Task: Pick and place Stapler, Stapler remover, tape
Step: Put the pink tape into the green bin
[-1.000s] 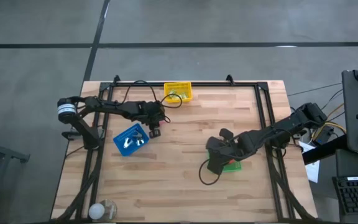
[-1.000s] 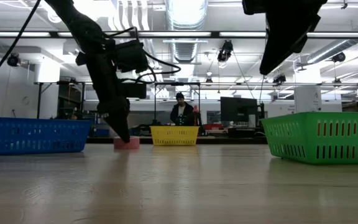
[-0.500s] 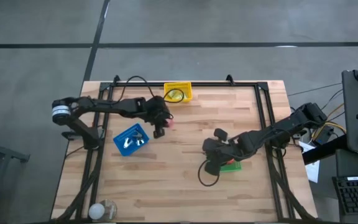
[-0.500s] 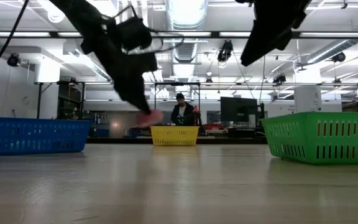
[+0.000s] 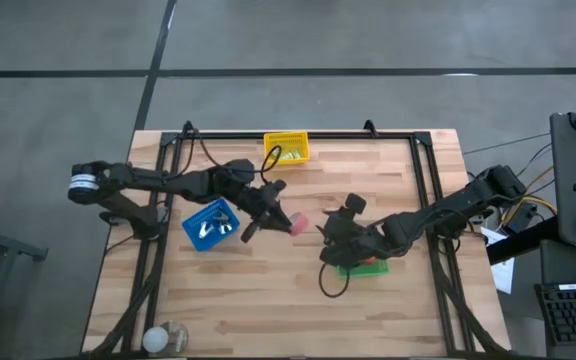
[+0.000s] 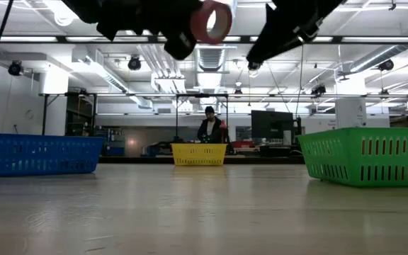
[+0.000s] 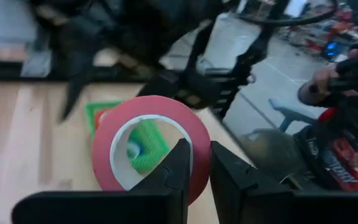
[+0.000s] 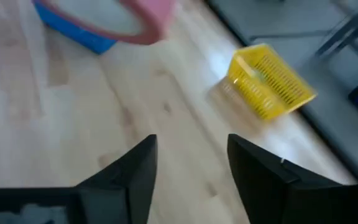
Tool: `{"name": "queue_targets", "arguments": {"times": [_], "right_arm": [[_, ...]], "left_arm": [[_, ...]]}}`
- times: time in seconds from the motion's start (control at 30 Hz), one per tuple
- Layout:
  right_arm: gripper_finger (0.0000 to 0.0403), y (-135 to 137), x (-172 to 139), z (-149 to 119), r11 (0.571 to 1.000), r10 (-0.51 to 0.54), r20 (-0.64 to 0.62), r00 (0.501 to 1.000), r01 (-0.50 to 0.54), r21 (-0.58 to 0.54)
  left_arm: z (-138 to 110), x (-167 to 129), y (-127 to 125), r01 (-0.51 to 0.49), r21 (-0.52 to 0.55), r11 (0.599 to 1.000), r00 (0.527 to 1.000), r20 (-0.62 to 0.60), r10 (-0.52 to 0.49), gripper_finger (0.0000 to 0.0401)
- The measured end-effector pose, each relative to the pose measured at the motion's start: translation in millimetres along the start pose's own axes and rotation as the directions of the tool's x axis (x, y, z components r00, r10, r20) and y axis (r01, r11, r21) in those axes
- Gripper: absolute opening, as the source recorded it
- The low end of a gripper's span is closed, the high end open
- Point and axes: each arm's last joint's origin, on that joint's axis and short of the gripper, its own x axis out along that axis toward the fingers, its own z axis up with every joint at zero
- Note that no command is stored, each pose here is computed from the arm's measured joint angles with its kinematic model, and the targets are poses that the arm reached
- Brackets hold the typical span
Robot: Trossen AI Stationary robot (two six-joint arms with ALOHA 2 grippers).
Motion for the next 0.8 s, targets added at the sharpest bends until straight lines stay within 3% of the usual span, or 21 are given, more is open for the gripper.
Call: {"name": "queue_targets", "arguments": {"times": [0.17, 0.33, 0.43, 0.67, 0.8], "right_arm": [[0.0209, 6, -3, 9, 0.998, 0.01, 0.094, 0.995, -0.004, -0.06], [0.0208, 18, -13, 16, 0.994, 0.07, 0.189, 0.979, -0.052, -0.1], [0.0205, 21, -17, 20, 0.995, 0.048, 0.244, 0.968, -0.025, -0.097], [0.0201, 21, -17, 26, 0.997, 0.012, 0.289, 0.957, 0.012, -0.082], [0.0178, 20, -16, 26, 0.997, -0.005, 0.292, 0.957, 0.029, -0.076]], "left_arm": [[5, 6, -10, 0.026, 0.035, 0.999, 0.998, 0.05, -0.027, 0.0046], [7, 7, -13, 0.03, 0.047, 0.998, 0.997, 0.07, -0.033, 0.0046], [7, 7, -13, 0.029, 0.048, 0.998, 0.997, 0.07, -0.033, 0.0046], [7, 8, -14, 0.033, 0.052, 0.998, 0.997, 0.071, -0.037, 0.0047], [7, 8, -14, 0.033, 0.054, 0.998, 0.997, 0.071, -0.037, 0.0047]]}}
